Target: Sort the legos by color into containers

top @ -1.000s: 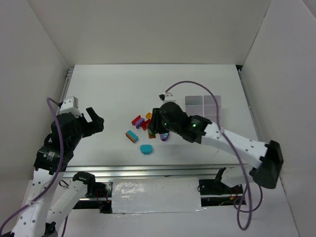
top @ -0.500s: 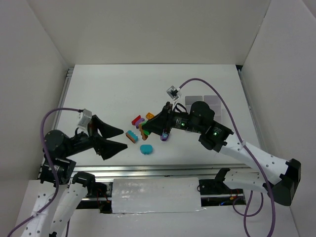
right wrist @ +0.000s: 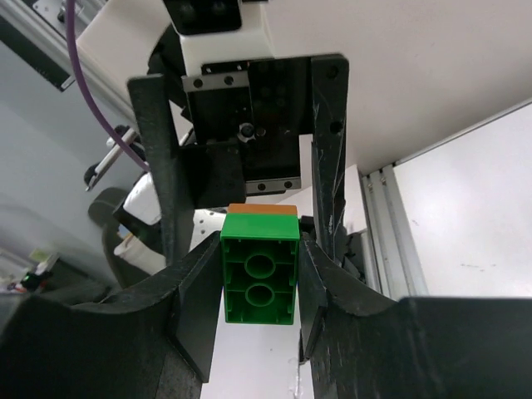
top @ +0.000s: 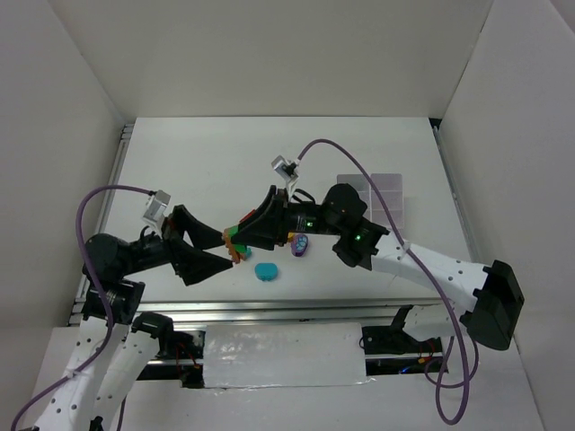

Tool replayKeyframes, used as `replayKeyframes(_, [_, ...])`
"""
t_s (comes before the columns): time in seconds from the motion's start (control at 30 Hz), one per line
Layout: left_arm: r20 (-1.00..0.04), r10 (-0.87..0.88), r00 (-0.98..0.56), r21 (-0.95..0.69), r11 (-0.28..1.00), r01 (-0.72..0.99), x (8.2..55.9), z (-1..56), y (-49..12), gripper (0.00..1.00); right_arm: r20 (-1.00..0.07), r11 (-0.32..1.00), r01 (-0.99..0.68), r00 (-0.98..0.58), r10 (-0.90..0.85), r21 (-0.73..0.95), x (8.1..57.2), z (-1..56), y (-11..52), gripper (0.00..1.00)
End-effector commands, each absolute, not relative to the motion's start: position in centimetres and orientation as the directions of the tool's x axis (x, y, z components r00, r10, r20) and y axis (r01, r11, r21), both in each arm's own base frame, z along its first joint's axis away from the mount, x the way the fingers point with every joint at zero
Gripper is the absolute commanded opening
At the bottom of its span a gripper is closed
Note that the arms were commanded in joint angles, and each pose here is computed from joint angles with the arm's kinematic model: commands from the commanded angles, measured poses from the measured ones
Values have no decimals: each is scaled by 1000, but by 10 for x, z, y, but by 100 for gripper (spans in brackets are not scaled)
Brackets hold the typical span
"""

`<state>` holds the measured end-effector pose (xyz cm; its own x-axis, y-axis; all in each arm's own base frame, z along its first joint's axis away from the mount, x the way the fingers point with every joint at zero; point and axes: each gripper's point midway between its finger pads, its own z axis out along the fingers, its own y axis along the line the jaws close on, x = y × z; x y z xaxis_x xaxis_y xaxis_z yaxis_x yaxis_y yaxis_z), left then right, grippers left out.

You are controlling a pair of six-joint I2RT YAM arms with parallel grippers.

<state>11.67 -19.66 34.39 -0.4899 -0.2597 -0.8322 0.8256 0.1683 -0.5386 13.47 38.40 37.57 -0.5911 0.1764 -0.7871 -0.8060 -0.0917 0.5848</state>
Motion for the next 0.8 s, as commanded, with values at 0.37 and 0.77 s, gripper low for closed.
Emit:
replayKeyframes(0.37, [-879, -245, -410, -442, 93, 892, 92, 363, -196, 57, -823, -166, -858, -513, 246, 485, 124, 416, 404, 0])
replayKeyframes(0.77, [-886, -247, -393, -431, 124, 894, 96, 365, -195, 0, -892, -234, -895, -421, 162, 380, 109, 409, 392, 0])
